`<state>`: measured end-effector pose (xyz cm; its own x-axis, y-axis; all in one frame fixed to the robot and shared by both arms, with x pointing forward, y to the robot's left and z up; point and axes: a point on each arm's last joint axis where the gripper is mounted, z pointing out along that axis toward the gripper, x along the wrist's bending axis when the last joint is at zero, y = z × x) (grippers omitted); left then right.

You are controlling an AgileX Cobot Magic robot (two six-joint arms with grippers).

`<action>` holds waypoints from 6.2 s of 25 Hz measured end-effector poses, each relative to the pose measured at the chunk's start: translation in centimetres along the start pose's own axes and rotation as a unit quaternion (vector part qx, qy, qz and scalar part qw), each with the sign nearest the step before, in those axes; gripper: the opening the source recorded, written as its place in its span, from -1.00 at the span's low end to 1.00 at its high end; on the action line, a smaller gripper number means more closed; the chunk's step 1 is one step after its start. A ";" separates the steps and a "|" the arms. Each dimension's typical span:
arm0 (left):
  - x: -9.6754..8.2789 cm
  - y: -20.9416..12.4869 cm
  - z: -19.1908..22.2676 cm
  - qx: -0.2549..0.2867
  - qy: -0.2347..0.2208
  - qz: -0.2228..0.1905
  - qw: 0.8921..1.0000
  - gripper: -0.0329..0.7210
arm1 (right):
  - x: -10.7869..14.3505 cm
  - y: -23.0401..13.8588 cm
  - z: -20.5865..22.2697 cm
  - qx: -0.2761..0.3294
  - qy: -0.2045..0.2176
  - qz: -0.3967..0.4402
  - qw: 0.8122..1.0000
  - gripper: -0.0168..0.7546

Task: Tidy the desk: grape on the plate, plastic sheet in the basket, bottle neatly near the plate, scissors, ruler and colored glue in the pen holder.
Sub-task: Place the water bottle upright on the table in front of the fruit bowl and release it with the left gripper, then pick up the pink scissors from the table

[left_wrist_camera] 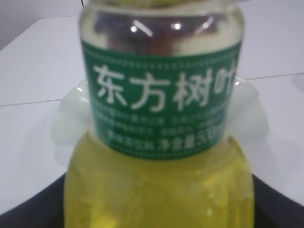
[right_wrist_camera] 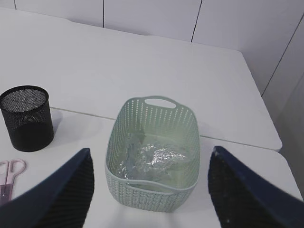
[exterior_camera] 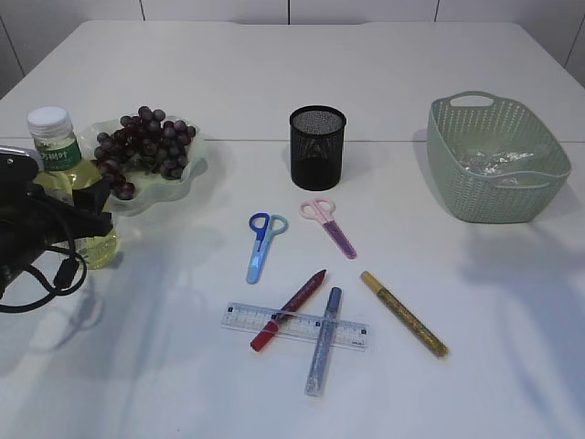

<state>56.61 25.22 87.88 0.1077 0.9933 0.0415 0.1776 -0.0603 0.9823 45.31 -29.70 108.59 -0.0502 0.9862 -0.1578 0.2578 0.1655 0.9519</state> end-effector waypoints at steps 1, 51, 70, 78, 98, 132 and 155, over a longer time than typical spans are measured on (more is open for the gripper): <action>0.0 0.0 0.0 0.000 0.000 0.000 1.000 0.42 | 0.0 0.0 0.0 0.000 0.000 0.000 1.000 0.50; 0.3 9.2 -4.5 -0.112 -0.012 0.000 0.994 0.65 | 0.0 0.0 0.0 0.000 0.000 -0.001 1.000 0.50; 0.9 16.4 -14.2 -0.015 -0.028 -0.002 0.999 0.58 | 0.0 -0.2 -0.5 0.115 0.019 -0.001 0.993 0.50; 1.1 16.4 -18.7 0.069 -0.037 -0.006 0.997 0.48 | 0.4 0.1 -1.2 0.184 0.044 0.039 0.981 0.50; 1.0 20.6 -23.8 0.231 -0.066 -0.015 0.971 0.47 | 2.2 -2.1 -3.0 0.349 0.122 0.109 0.923 0.50; 0.6 19.0 -25.2 0.352 -0.067 -0.078 0.930 0.43 | 3.4 -1.4 0.2 0.481 0.207 0.126 0.843 0.50; 0.6 18.6 -25.5 0.377 -0.065 -0.081 0.920 0.42 | 10.5 1.8 9.8 0.504 0.279 0.032 0.817 0.50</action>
<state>35.00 27.21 110.89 0.1276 0.9779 -0.1658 0.8250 -0.0119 0.5650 54.73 -18.98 106.07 -0.3653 0.8828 0.2953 0.9263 0.3132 0.2095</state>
